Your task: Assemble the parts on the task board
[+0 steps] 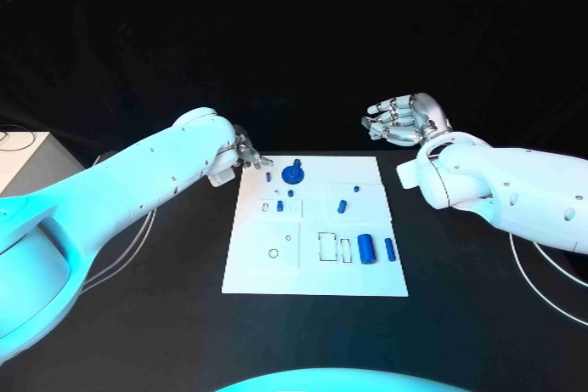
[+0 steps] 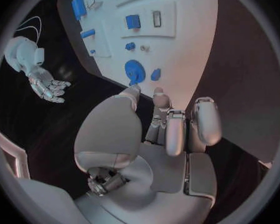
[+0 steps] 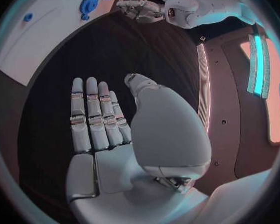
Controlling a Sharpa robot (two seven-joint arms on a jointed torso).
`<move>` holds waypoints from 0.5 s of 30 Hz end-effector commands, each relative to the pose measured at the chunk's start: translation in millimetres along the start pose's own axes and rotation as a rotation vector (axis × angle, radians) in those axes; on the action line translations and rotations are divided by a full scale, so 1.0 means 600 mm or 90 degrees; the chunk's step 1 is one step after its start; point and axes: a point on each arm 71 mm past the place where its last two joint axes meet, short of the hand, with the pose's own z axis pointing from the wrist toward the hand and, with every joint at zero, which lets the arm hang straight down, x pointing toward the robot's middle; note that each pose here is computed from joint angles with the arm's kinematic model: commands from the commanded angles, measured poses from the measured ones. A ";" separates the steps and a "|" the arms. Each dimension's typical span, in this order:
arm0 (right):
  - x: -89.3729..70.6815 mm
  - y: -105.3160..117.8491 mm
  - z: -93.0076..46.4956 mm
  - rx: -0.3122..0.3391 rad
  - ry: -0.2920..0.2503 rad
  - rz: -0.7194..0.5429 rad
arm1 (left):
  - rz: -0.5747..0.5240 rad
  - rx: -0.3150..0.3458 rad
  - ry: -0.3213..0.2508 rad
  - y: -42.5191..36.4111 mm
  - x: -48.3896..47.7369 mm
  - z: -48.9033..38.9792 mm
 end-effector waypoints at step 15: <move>-0.002 0.022 0.004 -0.029 -0.002 -0.004 | -0.001 -0.001 0.007 -0.003 0.003 0.005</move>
